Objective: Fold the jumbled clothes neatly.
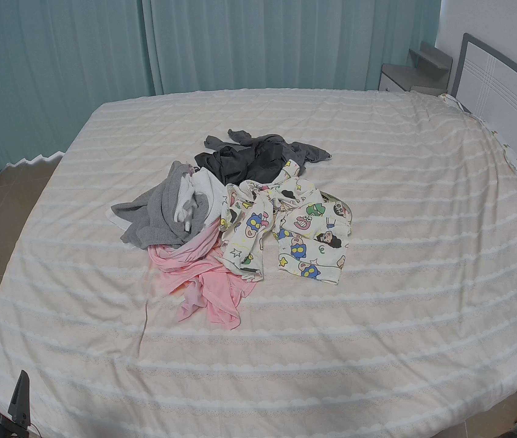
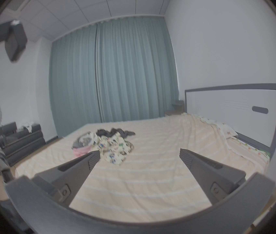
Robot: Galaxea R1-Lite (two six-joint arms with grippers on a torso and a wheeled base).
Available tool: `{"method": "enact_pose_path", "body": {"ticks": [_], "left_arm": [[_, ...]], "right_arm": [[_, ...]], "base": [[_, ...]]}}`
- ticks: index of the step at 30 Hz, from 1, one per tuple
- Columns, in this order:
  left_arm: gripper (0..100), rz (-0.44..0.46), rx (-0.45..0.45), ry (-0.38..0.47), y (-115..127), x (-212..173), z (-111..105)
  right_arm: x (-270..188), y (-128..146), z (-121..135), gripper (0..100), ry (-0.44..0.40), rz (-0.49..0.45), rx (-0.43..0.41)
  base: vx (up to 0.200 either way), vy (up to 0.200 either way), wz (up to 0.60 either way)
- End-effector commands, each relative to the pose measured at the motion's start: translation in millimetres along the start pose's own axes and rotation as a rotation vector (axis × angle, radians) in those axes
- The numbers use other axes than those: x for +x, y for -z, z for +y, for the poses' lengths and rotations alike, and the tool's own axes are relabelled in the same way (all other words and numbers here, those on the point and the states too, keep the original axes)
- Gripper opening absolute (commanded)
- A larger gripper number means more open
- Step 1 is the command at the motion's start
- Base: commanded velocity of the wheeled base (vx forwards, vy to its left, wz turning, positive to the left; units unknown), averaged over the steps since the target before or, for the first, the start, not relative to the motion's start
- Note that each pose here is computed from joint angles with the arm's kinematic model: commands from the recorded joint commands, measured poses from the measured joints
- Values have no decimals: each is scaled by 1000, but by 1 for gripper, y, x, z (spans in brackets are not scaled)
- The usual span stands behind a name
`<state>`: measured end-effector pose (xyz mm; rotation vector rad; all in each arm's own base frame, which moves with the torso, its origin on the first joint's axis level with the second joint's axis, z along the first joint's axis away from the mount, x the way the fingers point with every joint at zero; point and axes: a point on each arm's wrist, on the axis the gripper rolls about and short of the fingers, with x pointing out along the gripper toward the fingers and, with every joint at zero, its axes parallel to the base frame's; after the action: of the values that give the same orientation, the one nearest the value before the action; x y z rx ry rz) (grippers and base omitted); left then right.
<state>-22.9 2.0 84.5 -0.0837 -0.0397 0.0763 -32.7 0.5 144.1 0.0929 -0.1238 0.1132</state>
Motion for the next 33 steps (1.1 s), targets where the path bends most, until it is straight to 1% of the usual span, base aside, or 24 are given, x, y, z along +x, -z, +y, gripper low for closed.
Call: {"method": "enact_pose_path", "body": {"ticks": [1,2,3,4,6,7,8,9,10,13,14,15,16,17,18,19,20,22,23,24,25,27,29,33], "left_arm": [[100,4,0,-1,5,0,0],[100,6,0,-1,5,0,0],[100,4,0,-1,5,0,0],[100,6,0,-1,5,0,0],[100,4,0,-1,5,0,0],[100,4,0,-1,5,0,0],[100,4,0,-1,5,0,0],[100,6,0,-1,5,0,0],[100,4,0,-1,5,0,0],[100,4,0,-1,5,0,0],[100,4,0,-1,5,0,0],[100,6,0,-1,5,0,0],[100,6,0,-1,5,0,0],[100,6,1,-1,5,0,0],[100,4,1,-1,5,0,0],[100,4,1,-1,5,0,0],[100,4,0,-1,5,0,0],[100,6,1,-1,5,0,0],[100,6,1,-1,5,0,0],[100,6,1,-1,5,0,0],[100,6,0,-1,5,0,0],[100,4,1,-1,5,0,0],[100,4,1,-1,5,0,0],[100,6,1,-1,5,0,0]], "right_arm": [[67,-33,3,100,-128,320,103],[76,-32,2,100,-128,359,125],[80,-32,2,100,-128,372,134],[105,-27,3,100,-148,460,189],[134,-18,6,100,-186,552,243],[134,-18,6,100,-186,552,243],[165,-4,8,100,-190,640,298],[175,1,9,100,-183,662,315],[198,14,10,100,-166,704,350],[242,45,16,100,-152,774,412],[264,60,20,100,-144,782,452],[271,66,23,100,-146,784,470],[271,66,23,100,-146,784,470],[294,85,30,100,-143,786,532],[305,96,33,100,-136,788,564],[311,102,34,100,-132,790,582],[324,115,38,100,-127,791,616],[347,138,43,100,-121,790,655],[359,151,45,100,-117,791,667],[359,151,45,100,-117,791,667],[375,169,50,100,-109,793,681],[384,177,53,100,-92,787,689],[400,194,60,100,-44,764,707],[415,224,67,100,-7,763,698]], "base": [[0,0,0],[0,0,0],[0,0,0],[0,0,0],[0,0,0],[0,0,0],[0,0,0],[0,0,0],[0,0,0],[0,0,0],[0,0,0],[0,0,0],[0,0,0],[0,0,0],[0,0,0],[0,0,0],[0,0,0],[0,0,0],[0,0,0],[0,0,0],[0,0,0],[0,0,0],[0,0,0],[0,0,0]]}}
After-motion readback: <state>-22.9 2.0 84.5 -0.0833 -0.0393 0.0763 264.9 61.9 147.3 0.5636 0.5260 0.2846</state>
